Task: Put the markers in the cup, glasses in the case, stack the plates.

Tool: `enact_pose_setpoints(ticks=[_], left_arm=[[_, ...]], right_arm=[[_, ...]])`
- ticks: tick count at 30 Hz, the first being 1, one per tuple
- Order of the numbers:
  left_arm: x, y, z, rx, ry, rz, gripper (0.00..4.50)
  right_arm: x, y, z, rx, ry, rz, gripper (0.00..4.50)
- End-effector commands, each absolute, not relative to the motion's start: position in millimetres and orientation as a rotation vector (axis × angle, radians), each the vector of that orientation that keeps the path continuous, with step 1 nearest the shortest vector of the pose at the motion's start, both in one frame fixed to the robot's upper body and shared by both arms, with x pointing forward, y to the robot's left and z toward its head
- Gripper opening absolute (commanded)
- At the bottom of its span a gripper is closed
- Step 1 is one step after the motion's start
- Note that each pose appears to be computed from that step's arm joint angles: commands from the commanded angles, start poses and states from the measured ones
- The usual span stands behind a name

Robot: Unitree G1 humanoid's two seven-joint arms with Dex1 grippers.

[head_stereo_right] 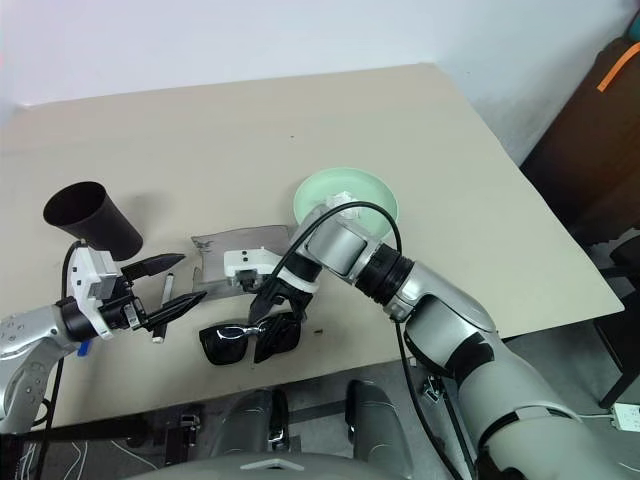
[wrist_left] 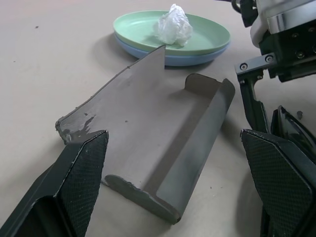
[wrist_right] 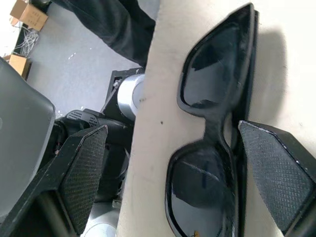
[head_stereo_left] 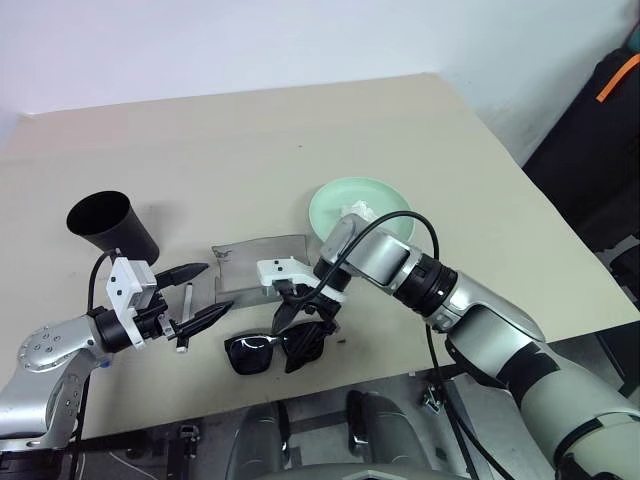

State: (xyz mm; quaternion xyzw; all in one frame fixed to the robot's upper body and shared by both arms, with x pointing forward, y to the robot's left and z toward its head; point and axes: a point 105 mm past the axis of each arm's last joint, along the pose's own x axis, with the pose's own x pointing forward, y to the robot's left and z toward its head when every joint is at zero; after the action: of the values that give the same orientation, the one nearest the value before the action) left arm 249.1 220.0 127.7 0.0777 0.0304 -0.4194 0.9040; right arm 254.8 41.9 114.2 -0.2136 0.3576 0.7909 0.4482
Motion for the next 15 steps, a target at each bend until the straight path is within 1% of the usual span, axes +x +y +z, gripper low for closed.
enact_pose_setpoints(ticks=[1, 3, 4, 8, 14, 15], left_arm=[[246.6, 217.9, 137.4, 0.199, 0.022, -0.867, 4.5], [246.3, 217.0, 138.0, 0.197, 0.013, -0.862, 4.5], [246.0, 216.3, 138.2, 0.195, 0.01, -0.861, 4.5], [245.0, 213.7, 139.1, 0.188, -0.004, -0.858, 4.5], [243.5, 213.7, 137.0, 0.192, -0.002, -0.853, 4.5], [243.5, 214.1, 137.1, 0.191, -0.003, -0.849, 4.5]], right_arm=[[252.5, 49.4, 114.7, -0.548, 0.872, 1.964, 4.31], [254.2, 51.6, 112.5, -0.563, 0.87, 1.948, 3.89], [255.0, 52.1, 111.9, -0.57, 0.868, 1.941, 3.56], [256.5, 53.5, 112.5, -0.578, 0.854, 1.935, 2.08], [258.1, 54.9, 110.8, -0.593, 0.841, 1.929, 0.02], [258.6, 55.0, 110.9, -0.599, 0.838, 1.928, 0.02]])
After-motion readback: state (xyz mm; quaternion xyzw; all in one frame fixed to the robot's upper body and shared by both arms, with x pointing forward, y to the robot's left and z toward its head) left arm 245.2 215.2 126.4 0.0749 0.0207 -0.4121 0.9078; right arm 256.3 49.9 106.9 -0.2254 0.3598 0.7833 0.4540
